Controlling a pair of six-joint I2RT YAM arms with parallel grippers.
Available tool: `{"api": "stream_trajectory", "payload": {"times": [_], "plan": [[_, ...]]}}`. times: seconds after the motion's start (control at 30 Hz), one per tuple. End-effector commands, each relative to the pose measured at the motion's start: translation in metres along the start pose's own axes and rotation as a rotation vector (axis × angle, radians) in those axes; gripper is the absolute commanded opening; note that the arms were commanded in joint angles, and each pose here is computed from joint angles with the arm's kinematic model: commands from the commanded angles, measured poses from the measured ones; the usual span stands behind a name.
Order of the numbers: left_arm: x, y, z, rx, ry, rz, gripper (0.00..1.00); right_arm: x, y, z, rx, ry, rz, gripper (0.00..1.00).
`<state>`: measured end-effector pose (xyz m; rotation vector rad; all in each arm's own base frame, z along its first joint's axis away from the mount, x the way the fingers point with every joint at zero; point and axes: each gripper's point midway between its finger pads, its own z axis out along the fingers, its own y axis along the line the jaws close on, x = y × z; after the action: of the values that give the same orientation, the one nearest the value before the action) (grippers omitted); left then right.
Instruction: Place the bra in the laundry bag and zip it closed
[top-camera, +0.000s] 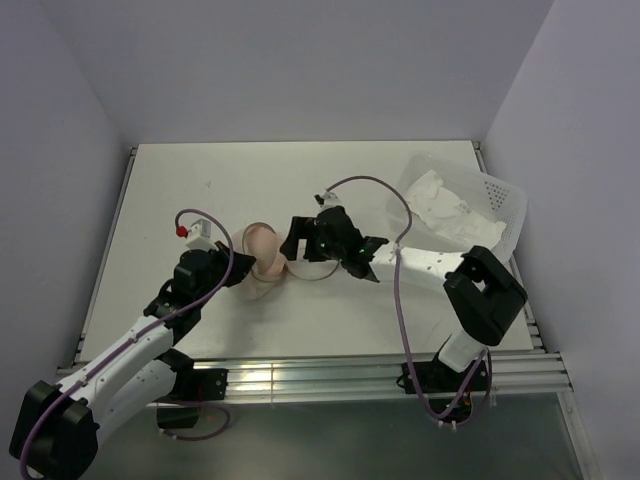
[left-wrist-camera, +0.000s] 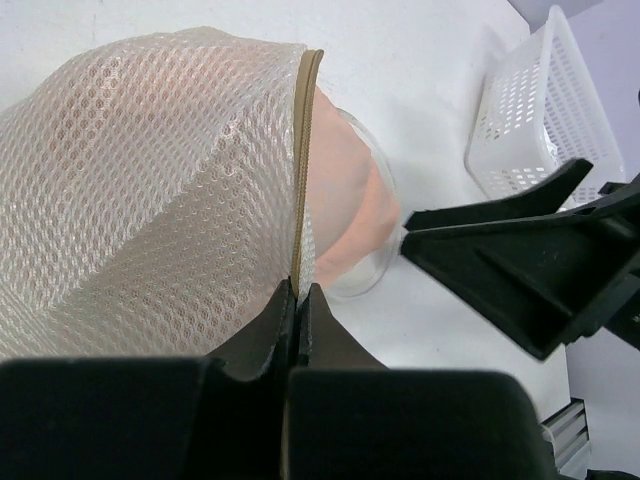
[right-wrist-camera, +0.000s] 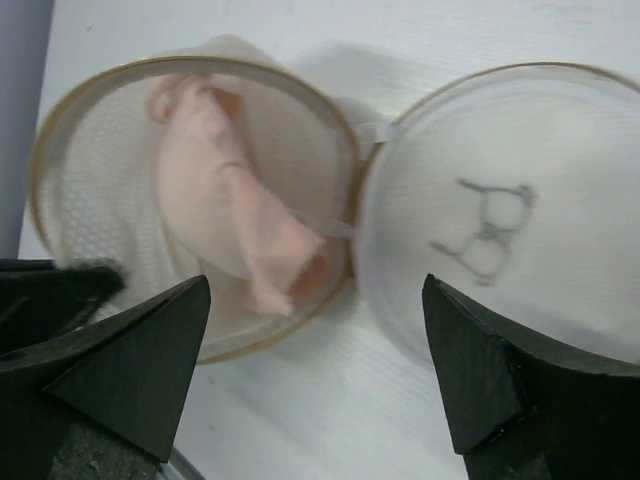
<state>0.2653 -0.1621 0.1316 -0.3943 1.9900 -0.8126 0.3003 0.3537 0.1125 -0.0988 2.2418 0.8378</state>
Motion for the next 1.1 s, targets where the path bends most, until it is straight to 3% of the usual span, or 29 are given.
{"api": "stream_trajectory", "payload": {"times": [0.0,0.13,0.23,0.3,0.67,0.9,0.93,1.07], "plan": [[-0.008,-0.006,-0.002,0.031,-0.047,-0.002,0.00,-0.009,-0.038,-0.026,0.066,-0.015,-0.006,0.92],[-0.010,-0.007,-0.003,0.035,-0.051,0.008,0.00,-0.006,-0.087,-0.040,0.191,-0.029,0.006,0.85],[-0.011,-0.011,-0.004,0.051,-0.054,0.004,0.00,0.005,-0.126,-0.046,0.292,-0.005,0.014,0.62],[-0.011,-0.012,-0.004,0.054,-0.044,0.011,0.00,0.007,-0.141,-0.049,0.340,-0.010,0.005,0.54],[-0.010,-0.011,-0.006,0.058,-0.046,0.014,0.00,-0.002,-0.158,-0.014,0.430,0.033,-0.071,0.52],[-0.004,-0.008,-0.002,0.056,-0.031,0.007,0.00,0.012,-0.156,0.002,0.388,0.084,-0.057,0.40],[-0.005,-0.010,-0.002,0.065,-0.035,0.002,0.00,0.013,-0.157,0.003,0.390,0.088,-0.055,0.37],[-0.007,-0.015,0.000,0.075,-0.028,0.009,0.00,0.010,-0.155,0.003,0.384,0.073,-0.050,0.02]]}}
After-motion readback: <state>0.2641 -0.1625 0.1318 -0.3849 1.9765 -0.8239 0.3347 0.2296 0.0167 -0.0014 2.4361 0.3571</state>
